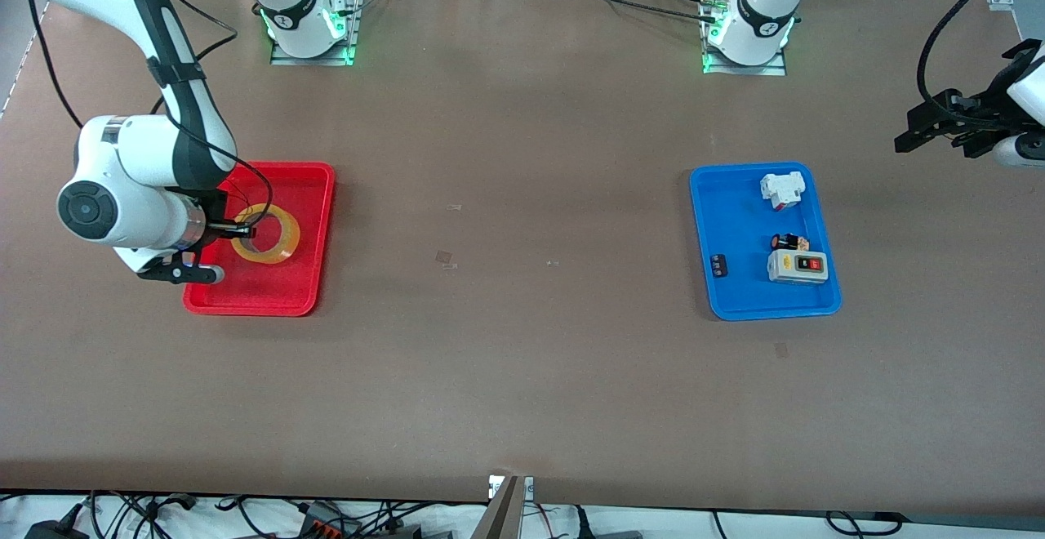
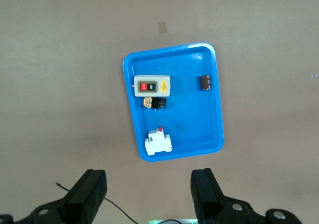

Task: Place and move tape with both arms
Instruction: 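Lower the tape into the red tray and open the right gripper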

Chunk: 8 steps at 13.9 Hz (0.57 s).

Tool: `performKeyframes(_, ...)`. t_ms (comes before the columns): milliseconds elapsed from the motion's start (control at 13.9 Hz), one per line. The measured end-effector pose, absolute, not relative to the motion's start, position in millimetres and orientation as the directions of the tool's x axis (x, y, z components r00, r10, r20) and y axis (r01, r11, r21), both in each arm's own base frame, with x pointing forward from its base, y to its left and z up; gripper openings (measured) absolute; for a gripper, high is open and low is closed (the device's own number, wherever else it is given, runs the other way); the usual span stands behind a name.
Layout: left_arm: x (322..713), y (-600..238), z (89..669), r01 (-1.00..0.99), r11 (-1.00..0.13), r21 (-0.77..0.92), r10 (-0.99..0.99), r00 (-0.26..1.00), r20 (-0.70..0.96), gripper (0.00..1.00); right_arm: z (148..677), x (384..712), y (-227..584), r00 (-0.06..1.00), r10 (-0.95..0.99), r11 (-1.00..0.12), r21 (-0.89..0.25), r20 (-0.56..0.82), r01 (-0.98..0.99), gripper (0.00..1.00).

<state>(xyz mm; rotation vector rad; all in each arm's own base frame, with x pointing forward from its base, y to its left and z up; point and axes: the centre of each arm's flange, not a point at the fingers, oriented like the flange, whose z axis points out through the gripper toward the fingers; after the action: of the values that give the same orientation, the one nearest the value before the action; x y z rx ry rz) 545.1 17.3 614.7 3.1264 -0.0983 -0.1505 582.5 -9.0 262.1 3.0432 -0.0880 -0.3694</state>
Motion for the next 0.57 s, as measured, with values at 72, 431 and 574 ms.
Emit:
performKeyframes(72, 544.6, 17.5, 614.9, -0.061, -0.998, 0.017, -0.062, 0.993, -0.098, 1.00, 253.8, 578.1, -15.5, 0.972, -0.054, -0.996, 0.075, -0.228, -0.038, 0.21)
performKeyframes(431, 543.0, 19.4, 621.3, -0.056, -0.998, 0.020, -0.058, 0.994, -0.098, 1.00, 235.9, 565.1, -40.9, 0.974, -0.039, -0.998, 0.065, -0.221, -0.025, 0.21)
performKeyframes(574, 542.8, 19.2, 622.3, -0.056, -0.998, 0.021, -0.058, 0.994, -0.098, 1.00, 233.4, 564.1, -39.3, 0.976, -0.035, -0.998, 0.064, -0.216, -0.022, 0.21)
